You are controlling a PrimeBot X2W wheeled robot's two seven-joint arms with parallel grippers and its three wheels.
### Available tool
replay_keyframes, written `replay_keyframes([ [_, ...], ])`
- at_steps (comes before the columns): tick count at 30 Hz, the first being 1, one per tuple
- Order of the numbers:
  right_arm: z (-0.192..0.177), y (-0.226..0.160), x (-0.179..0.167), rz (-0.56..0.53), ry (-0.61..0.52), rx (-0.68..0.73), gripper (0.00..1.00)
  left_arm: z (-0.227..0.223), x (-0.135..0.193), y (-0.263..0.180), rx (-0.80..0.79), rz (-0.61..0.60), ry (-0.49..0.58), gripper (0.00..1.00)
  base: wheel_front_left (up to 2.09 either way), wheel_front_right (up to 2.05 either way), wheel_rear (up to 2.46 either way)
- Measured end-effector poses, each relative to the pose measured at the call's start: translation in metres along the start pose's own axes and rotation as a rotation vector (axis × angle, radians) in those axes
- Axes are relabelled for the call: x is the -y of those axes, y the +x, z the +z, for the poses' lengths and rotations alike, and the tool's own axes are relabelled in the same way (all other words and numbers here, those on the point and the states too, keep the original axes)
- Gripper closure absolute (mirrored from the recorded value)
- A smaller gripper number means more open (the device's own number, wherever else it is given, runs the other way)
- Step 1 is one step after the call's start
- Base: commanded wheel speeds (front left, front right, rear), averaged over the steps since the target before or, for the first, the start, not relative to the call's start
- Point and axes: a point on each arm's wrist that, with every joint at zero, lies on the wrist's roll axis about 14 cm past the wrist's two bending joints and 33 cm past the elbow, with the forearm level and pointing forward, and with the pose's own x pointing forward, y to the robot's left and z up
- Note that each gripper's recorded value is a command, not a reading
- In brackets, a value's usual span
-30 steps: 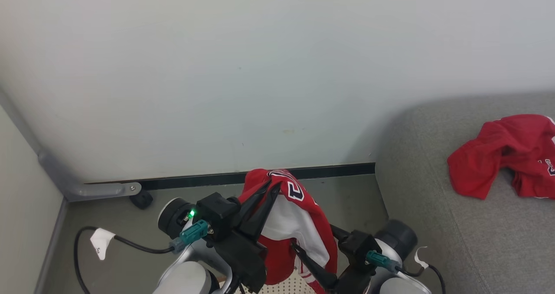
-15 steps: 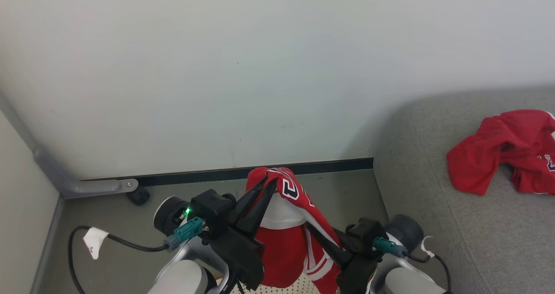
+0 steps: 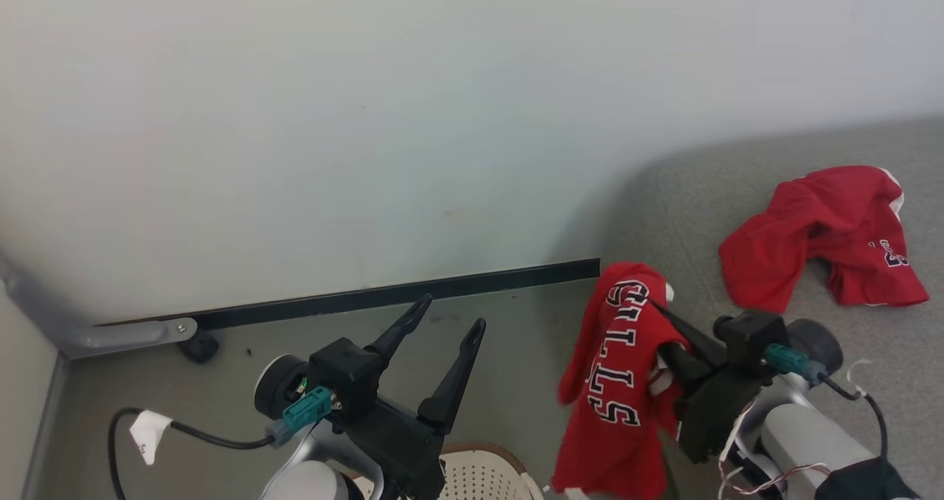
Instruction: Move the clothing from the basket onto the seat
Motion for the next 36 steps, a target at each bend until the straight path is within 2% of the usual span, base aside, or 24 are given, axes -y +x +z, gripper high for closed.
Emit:
replay_keyframes([
  [6,0.014,-0.022,0.043,-0.107,-0.032,0.036,1.00,-0.009,0.017,0.001,-0.008,-0.036,-0.038,0.00,0.00,0.00,0.00],
  [14,0.017,-0.061,0.078,-0.237,-0.046,0.057,1.00,-0.015,0.042,0.007,-0.006,-0.097,-0.061,0.00,0.00,0.00,0.00],
  [21,0.026,-0.091,0.094,-0.325,-0.064,0.090,1.00,-0.022,0.070,0.016,-0.018,-0.181,-0.081,0.00,0.00,0.00,0.00],
  [36,0.023,-0.155,0.116,-0.482,-0.064,0.087,1.00,-0.038,0.130,0.033,-0.057,-0.363,-0.103,0.00,0.00,0.00,0.00],
])
